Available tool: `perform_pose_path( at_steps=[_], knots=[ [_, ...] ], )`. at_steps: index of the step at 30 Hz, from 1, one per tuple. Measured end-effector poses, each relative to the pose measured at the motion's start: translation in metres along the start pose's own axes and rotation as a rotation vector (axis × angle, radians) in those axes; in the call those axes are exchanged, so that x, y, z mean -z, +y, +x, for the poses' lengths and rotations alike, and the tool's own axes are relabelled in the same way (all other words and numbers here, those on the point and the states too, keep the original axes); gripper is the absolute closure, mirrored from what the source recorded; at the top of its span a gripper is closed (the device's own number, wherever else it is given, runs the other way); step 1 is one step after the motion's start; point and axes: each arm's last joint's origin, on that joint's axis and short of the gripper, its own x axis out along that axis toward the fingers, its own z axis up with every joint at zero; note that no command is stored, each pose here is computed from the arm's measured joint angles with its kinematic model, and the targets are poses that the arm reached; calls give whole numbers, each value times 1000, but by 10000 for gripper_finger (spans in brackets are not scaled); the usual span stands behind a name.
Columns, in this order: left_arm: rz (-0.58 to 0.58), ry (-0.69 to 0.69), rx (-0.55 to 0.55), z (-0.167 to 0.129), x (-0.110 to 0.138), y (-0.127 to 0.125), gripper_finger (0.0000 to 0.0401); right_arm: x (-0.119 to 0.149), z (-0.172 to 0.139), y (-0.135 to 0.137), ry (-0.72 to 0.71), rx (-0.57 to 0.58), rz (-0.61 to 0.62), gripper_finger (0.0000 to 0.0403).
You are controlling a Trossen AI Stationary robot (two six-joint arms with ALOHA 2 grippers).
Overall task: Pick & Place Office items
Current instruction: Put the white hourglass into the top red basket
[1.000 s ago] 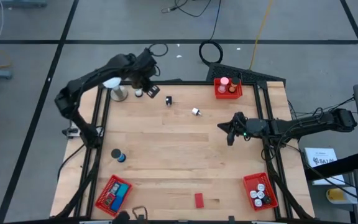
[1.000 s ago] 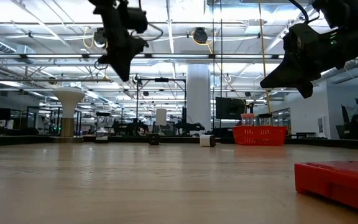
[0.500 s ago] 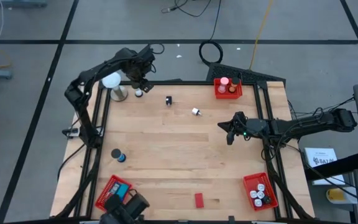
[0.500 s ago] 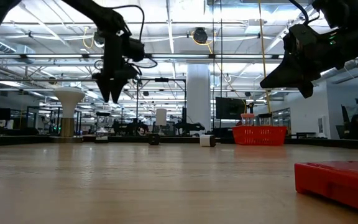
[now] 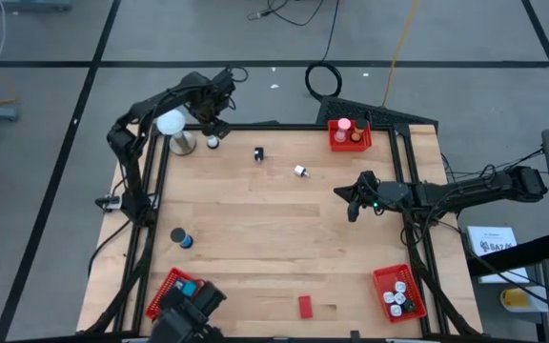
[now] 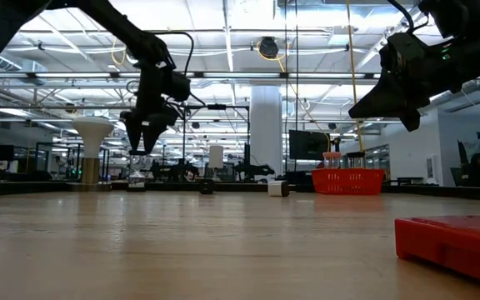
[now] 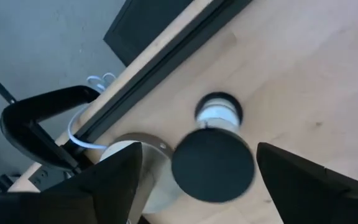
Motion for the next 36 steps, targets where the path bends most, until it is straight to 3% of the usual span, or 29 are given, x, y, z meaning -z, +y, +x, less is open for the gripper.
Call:
perform_pose_path(
  at_steps=[10, 19, 26, 32, 36],
  knots=[
    [20, -16, 45, 3, -2, 2, 123, 0, 0, 0, 0, 0, -3, 403],
    [25, 60, 52, 23, -6, -3, 120, 0, 0, 0, 0, 0, -7, 403],
    [29, 77, 58, 23, -5, -4, 189, 0, 0, 0, 1, 1, -9, 403],
    [47, 118, 53, 22, -1, -4, 191, 0, 0, 0, 0, 1, -28, 403],
    [70, 96, 51, 6, 6, -9, 191, 0, 0, 0, 0, 1, -30, 403]
  ],
)
